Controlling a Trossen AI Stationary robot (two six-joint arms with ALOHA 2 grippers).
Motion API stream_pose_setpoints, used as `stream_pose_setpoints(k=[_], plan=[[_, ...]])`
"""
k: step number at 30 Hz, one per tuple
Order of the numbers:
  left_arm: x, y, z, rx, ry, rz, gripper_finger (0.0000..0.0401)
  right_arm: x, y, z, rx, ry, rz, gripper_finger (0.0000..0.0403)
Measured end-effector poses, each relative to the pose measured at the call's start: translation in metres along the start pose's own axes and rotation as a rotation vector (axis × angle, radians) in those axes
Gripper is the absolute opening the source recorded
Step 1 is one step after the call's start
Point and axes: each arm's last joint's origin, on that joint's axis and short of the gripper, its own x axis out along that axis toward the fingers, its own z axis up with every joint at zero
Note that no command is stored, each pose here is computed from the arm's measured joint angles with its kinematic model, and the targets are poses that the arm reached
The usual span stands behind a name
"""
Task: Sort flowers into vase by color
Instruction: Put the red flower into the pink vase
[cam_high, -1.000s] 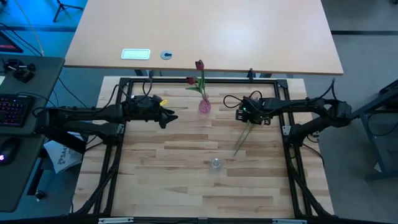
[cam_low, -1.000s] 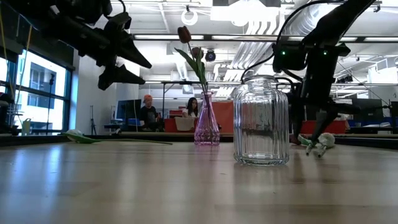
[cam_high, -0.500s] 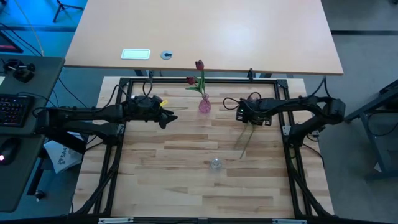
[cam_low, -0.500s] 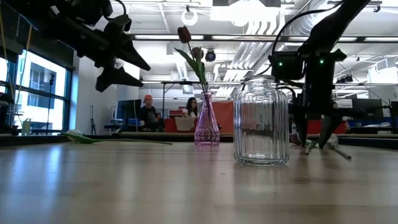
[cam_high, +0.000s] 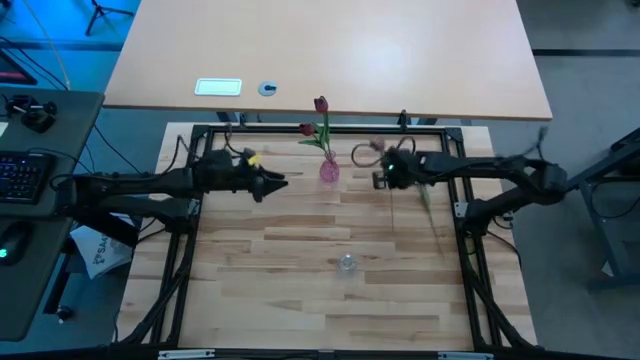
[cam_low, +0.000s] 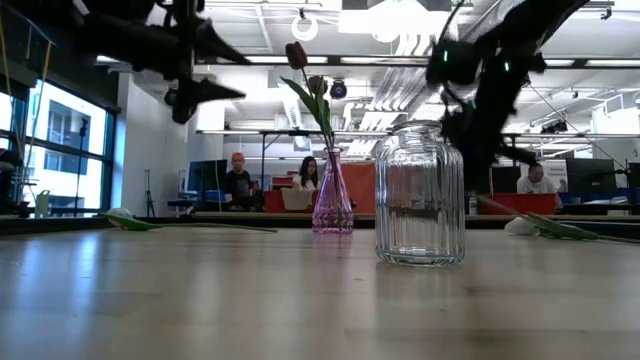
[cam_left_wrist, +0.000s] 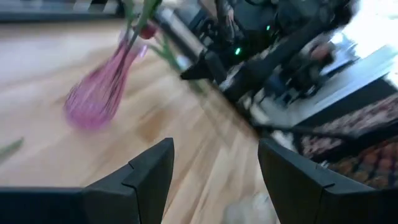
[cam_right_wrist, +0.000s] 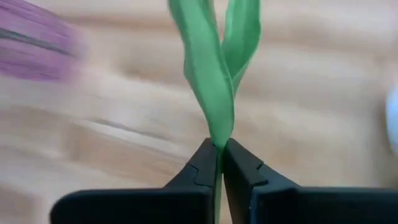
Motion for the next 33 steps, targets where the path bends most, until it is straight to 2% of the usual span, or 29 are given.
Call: stream_pose_setpoints(k=[2,5,9,10,12,19,25,33], plan=[[-0.006,-0.003,0.008,-0.014,-0.061,-0.035,0.0221,-0.022,0.013,0.010,-0.116,-0.122,0.138,0.0006],[-0.017,-0.009,0.019,-0.012,-0.152,-0.086,0.0221,-0.062,0.037,0.022,-0.331,-0.396,0.397,0.0003],[-0.031,-0.013,0.029,0.003,-0.243,-0.125,0.0221,-0.093,0.060,0.024,-0.615,-0.751,0.631,0.0003],[-0.034,-0.014,0.030,0.014,-0.261,-0.123,0.0221,-0.097,0.065,0.025,-0.657,-0.816,0.673,0.0003],[-0.038,-0.014,0.032,0.026,-0.292,-0.111,0.0221,-0.099,0.074,0.027,-0.667,-0.911,0.733,0.0002],[-0.041,-0.016,0.035,-0.009,-0.341,-0.109,0.0221,-0.081,0.084,0.055,-0.556,-1.153,0.781,0.0002],[-0.042,-0.018,0.037,-0.008,-0.359,-0.127,0.0221,-0.057,0.081,0.073,-0.532,-1.161,0.758,0.0002],[-0.042,-0.018,0.037,-0.008,-0.362,-0.124,0.0221,-0.053,0.089,0.084,-0.581,-1.147,0.742,0.0002]])
